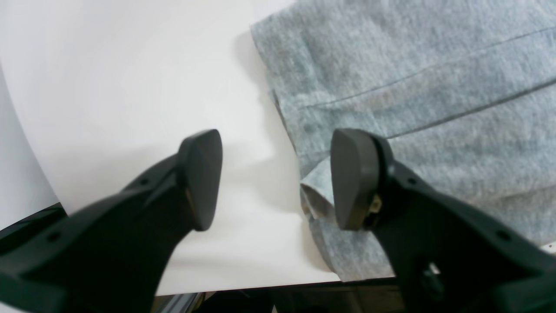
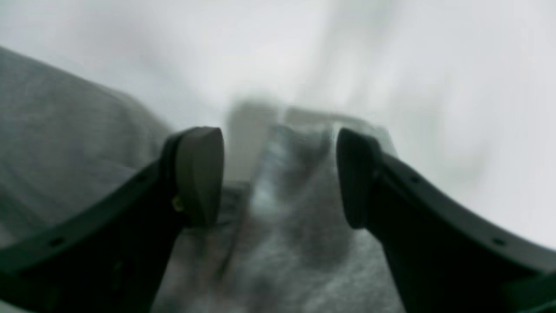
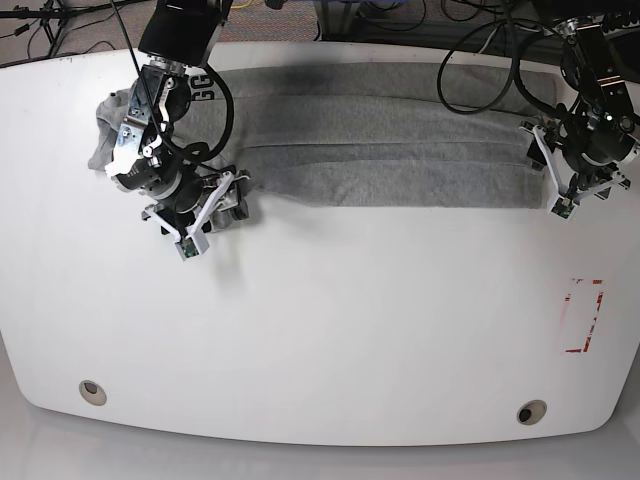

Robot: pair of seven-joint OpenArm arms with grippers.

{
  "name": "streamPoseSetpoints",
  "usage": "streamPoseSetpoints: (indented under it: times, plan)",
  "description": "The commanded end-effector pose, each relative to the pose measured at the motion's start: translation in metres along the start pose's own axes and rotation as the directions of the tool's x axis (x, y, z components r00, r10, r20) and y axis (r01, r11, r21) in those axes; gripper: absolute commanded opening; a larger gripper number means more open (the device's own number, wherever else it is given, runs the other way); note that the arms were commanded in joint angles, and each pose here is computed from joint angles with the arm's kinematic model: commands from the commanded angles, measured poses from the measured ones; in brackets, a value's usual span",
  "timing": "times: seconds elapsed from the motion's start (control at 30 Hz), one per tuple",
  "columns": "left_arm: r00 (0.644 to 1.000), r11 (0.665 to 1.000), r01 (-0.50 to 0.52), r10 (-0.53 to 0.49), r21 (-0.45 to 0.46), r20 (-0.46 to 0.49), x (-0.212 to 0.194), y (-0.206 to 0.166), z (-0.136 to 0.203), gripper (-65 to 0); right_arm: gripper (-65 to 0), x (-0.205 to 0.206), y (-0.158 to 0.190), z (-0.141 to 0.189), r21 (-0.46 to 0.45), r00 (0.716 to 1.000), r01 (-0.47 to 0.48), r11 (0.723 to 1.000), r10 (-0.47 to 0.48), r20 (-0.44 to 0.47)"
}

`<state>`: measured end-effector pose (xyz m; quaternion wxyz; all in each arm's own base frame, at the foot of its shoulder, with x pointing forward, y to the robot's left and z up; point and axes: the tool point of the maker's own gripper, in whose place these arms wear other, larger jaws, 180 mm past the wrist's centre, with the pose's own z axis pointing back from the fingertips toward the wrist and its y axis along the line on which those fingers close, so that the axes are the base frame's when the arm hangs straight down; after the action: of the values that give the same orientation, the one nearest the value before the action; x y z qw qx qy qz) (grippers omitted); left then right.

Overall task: Fold the T-shirt properly
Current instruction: 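Grasp the shirt's folded end with the right gripper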

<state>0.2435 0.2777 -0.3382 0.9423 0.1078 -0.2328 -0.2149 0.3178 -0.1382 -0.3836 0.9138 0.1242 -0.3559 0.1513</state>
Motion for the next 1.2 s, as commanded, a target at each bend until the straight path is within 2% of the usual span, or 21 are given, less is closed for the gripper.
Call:
streamPoseSetpoints:
  times: [0.0,0.07,0.13,0.2,0.3,0.33,0.5,0.9,1.17]
  plan:
    - [1.0,1.0,0.009,-0.01,0.026,0.023,0.006,0.008,0.005,-27.9,-27.1,0.012,-0.005,-0.002,0.006,0.998,0.009,1.0,-0.009,0.055]
    - [1.0,1.0,0.009,-0.01,0.026,0.023,0.006,0.008,0.005,-27.9,-30.4,0.008,-0.011,-0.001,-0.001,0.999,0.006,1.0,-0.006,0.041]
    - [1.0,1.0,0.009,-0.01,0.026,0.023,0.006,0.008,0.005,-27.9,-36.5,0.007,-0.014,-0.002,-0.002,0.999,0.007,1.0,-0.007,0.039]
    - [1.0,1.0,0.009,-0.01,0.026,0.023,0.006,0.008,0.005,-27.9,-45.7,0.007,-0.014,-0.002,-0.002,0.999,0.009,1.0,-0.009,0.041]
    - [1.0,1.0,0.009,-0.01,0.026,0.023,0.006,0.008,0.005,-27.9,-63.4,0.007,-0.015,-0.002,-0.004,0.999,0.007,1.0,-0.007,0.045]
    - [1.0,1.0,0.009,-0.01,0.026,0.023,0.006,0.008,0.005,-27.9,-65.0,0.008,-0.015,-0.001,-0.005,0.999,0.006,1.0,-0.006,0.046]
    - [1.0,1.0,0.01,-0.01,0.024,0.026,0.008,0.008,0.005,-27.9,-63.9,0.022,-0.014,0.012,-0.027,0.995,-0.026,0.999,0.028,0.091]
    - [0.999,1.0,0.01,-0.011,0.024,0.035,0.01,0.008,0.004,-27.9,-65.0,0.027,0.008,0.064,-0.118,0.986,-0.131,0.984,0.141,0.085]
    - [0.999,1.0,0.01,-0.01,0.022,0.031,0.009,0.007,0.004,-27.9,-65.0,-0.005,0.021,0.07,-0.071,0.995,-0.087,0.994,0.091,0.049]
